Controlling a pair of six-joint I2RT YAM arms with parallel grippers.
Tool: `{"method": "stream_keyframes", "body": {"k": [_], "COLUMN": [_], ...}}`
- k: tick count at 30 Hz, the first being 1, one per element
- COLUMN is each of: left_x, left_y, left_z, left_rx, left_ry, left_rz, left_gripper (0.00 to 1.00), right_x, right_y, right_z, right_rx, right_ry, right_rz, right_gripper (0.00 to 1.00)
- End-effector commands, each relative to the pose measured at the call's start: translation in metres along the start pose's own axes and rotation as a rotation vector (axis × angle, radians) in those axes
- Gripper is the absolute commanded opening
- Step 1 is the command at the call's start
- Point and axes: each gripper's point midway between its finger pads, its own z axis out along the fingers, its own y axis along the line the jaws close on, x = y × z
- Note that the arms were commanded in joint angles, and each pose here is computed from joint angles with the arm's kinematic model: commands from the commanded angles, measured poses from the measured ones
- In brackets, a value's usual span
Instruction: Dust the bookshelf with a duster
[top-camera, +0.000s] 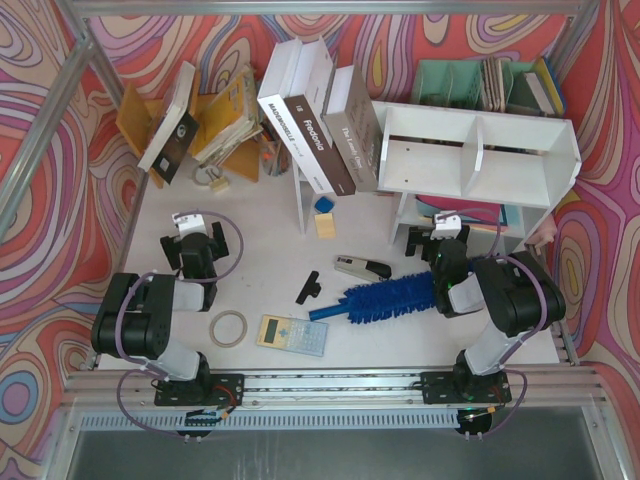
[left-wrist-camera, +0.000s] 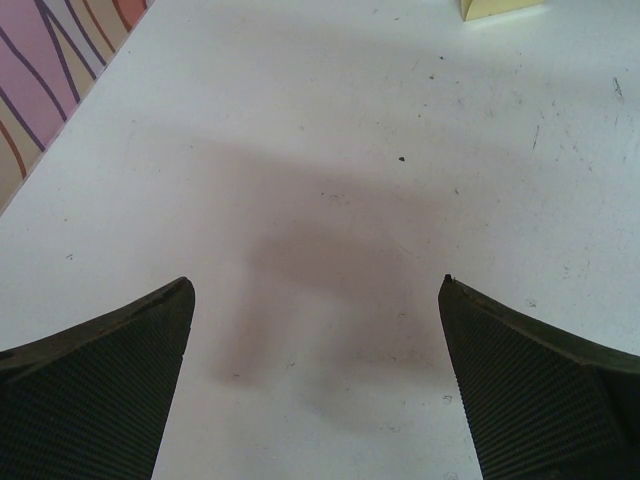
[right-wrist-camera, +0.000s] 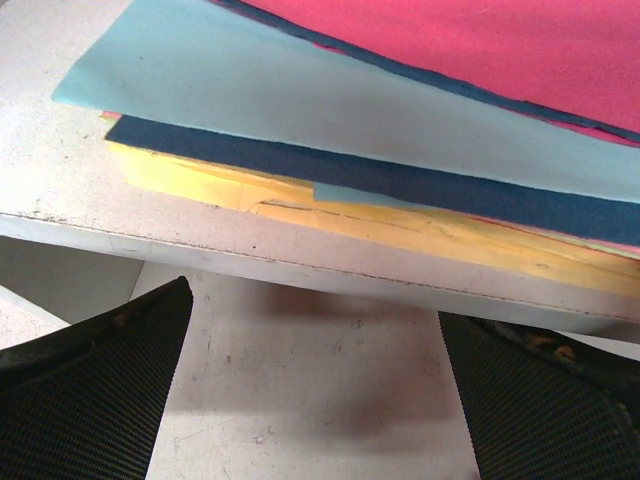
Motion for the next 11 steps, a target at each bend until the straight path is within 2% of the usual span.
{"method": "stream_keyframes", "body": {"k": [1,11], "left_x": [-0.0051,-0.0052], "left_y": [-0.0011,-0.001], "left_z": [0.0017,0.0017], "left_rx": [0.005,0.005], "left_ry": [-0.013,-0.013], "left_rz": [-0.022,-0.021], "left_gripper": [0.98,0.98], "right_x": [-0.0059,-0.0057], "right_y": [-0.0019,-0.0015], "right_z": [0.0034,0.0045], "right_rx": [0.007,0.003], "right_ry": [-0.017,-0.014], "right_rz": [0.006,0.006], "right_gripper": [0.99,0.99]}}
